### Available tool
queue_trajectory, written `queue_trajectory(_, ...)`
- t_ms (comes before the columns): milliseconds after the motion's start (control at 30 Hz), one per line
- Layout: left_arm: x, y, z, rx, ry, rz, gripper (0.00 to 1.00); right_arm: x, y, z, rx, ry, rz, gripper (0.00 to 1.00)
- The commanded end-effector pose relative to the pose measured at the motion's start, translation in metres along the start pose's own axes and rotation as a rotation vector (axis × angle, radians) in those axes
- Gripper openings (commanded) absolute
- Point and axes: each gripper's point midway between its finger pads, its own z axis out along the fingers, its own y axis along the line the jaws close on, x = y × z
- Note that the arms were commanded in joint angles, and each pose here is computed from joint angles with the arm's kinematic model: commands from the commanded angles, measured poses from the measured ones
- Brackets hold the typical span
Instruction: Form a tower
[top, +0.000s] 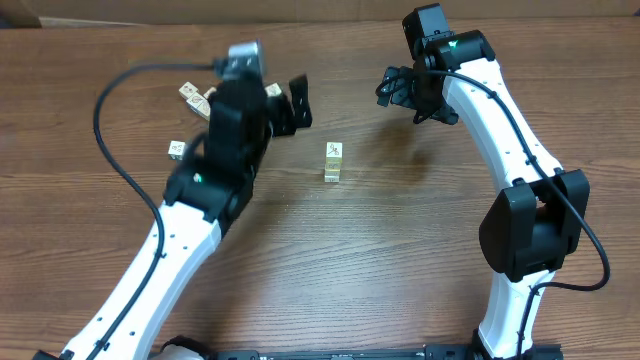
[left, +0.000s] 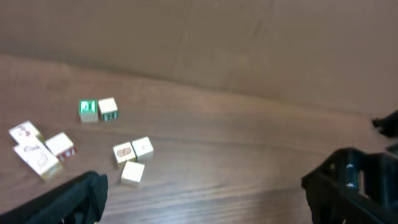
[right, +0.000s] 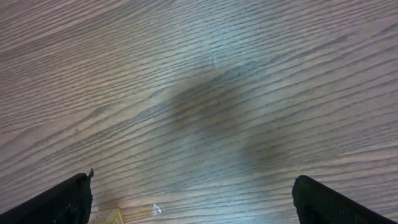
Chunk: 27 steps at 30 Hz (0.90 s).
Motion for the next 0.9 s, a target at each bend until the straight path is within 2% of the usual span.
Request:
queue_trajectory(0,0.015,0.033,-0.008,-0.046,-0.036,-0.13,0.99,-0.006,-0.003,-0.005,0.001,-0.021,0.004,1.0)
queue_trajectory(200,0.063,0.095,-0.016,-0.15,-0.03,-0.503,1.0,-0.006,-0.003,-0.005,0.001,-0.021,0.004,1.0)
queue_trajectory(300,0.09,0.119,-0.022,-0.197,-0.014,-0.62,1.0,-0.006,-0.003,-0.005,0.001,-0.021,0.004,1.0)
queue_trajectory(700,0.177,0.169,-0.06,-0.321,0.08,-0.648,0.99,-0.006,-0.003,-0.005,0.001,-0.021,0.004,1.0)
queue_trajectory(867,0.186,0.173,-0.07,-0.308,0.063,-0.613,0.99,-0.006,-0.003,-0.005,0.001,-0.021,0.004,1.0)
